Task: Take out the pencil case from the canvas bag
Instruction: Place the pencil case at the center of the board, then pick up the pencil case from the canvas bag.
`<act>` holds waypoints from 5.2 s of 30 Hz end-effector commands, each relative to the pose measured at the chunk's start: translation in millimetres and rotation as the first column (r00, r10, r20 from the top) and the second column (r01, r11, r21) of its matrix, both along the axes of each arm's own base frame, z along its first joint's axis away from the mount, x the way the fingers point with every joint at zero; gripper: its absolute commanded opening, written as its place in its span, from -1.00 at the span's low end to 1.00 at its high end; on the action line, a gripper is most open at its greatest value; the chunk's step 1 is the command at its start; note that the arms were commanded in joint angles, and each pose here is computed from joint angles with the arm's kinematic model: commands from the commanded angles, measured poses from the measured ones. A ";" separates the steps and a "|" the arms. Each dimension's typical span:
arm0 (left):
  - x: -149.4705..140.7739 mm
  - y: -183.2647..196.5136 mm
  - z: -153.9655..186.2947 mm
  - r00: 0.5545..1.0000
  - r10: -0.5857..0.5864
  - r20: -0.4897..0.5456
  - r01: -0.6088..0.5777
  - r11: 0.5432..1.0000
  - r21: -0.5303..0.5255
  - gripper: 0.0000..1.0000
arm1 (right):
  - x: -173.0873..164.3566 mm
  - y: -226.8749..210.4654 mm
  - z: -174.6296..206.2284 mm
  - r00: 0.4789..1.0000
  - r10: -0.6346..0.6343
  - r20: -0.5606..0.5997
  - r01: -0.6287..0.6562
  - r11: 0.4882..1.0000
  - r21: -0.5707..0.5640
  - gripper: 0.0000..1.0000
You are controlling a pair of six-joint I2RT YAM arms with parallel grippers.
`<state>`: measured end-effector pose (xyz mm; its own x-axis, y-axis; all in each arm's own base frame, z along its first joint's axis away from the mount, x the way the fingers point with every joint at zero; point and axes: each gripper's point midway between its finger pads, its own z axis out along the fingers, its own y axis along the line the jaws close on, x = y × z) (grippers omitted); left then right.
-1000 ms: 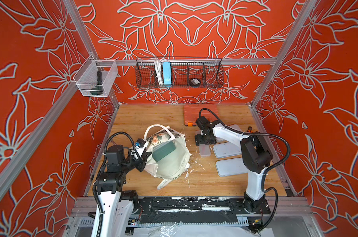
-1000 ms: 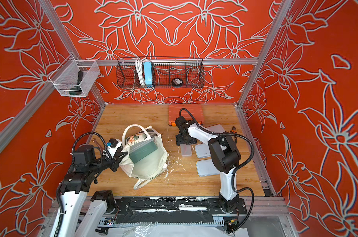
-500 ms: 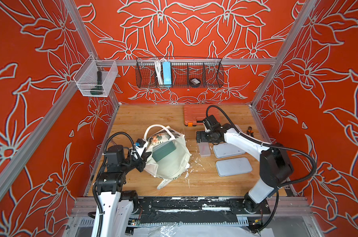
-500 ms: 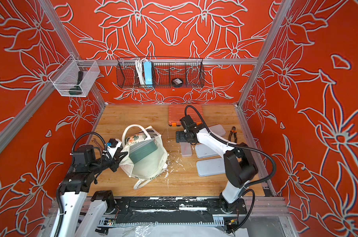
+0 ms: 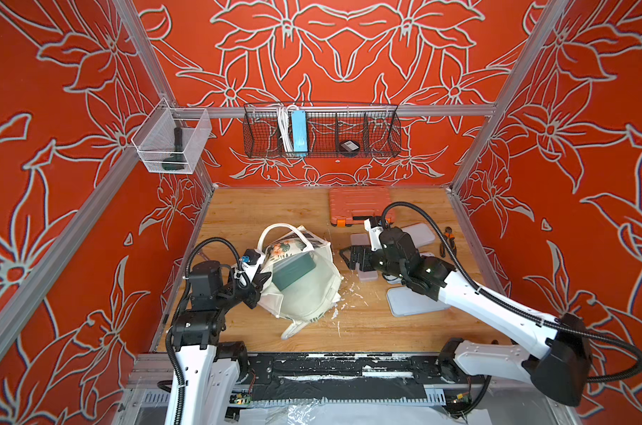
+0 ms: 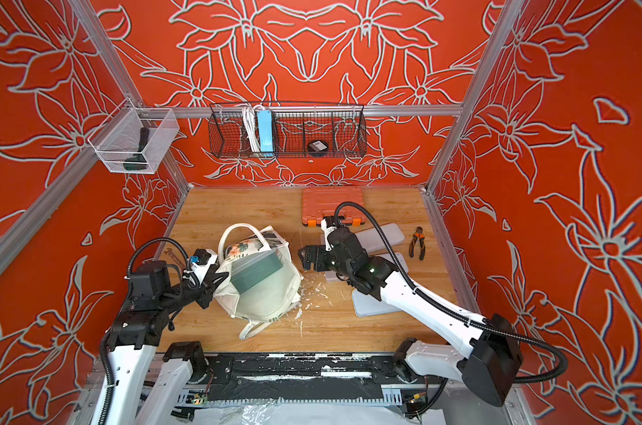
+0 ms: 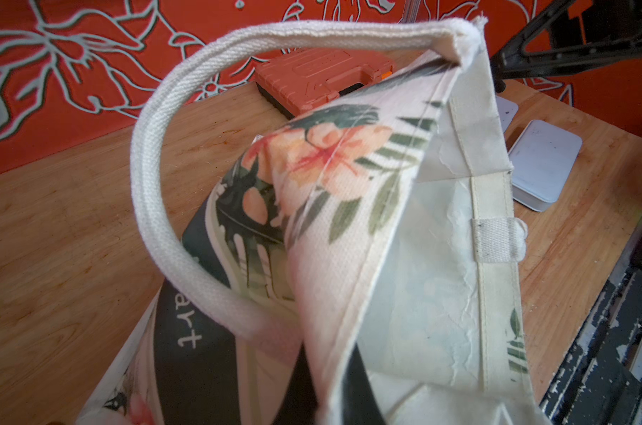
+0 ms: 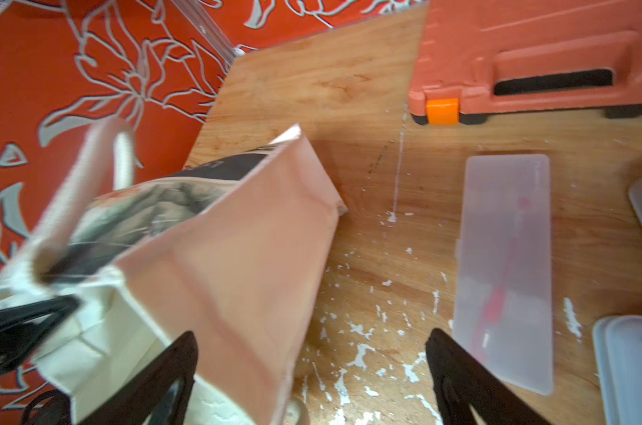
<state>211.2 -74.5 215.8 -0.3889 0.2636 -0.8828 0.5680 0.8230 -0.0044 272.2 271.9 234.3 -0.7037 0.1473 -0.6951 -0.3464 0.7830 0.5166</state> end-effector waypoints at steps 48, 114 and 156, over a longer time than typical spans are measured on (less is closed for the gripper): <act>-10.2 -0.1 -14.6 0.999 0.006 -0.043 -0.007 1.000 -0.012 -1.00 | -81.0 164.8 -76.7 0.995 0.057 -0.087 -0.062 0.996 -0.059 0.17; -43.3 -13.3 -3.4 0.755 -0.653 0.068 0.480 0.620 0.621 -1.00 | -7.1 214.8 -125.2 0.876 -0.214 -0.432 0.453 0.673 0.585 0.24; -69.4 -50.3 62.2 0.712 -0.625 0.319 0.488 0.768 0.415 -1.00 | 34.7 264.2 -171.6 0.854 0.120 -0.506 0.282 0.710 0.646 0.12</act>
<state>164.4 -103.2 253.7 -0.0353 0.5683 -0.8221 0.8216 0.4848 0.2998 297.6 543.0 79.4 -0.8236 0.5509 0.1350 0.2251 0.0991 0.9693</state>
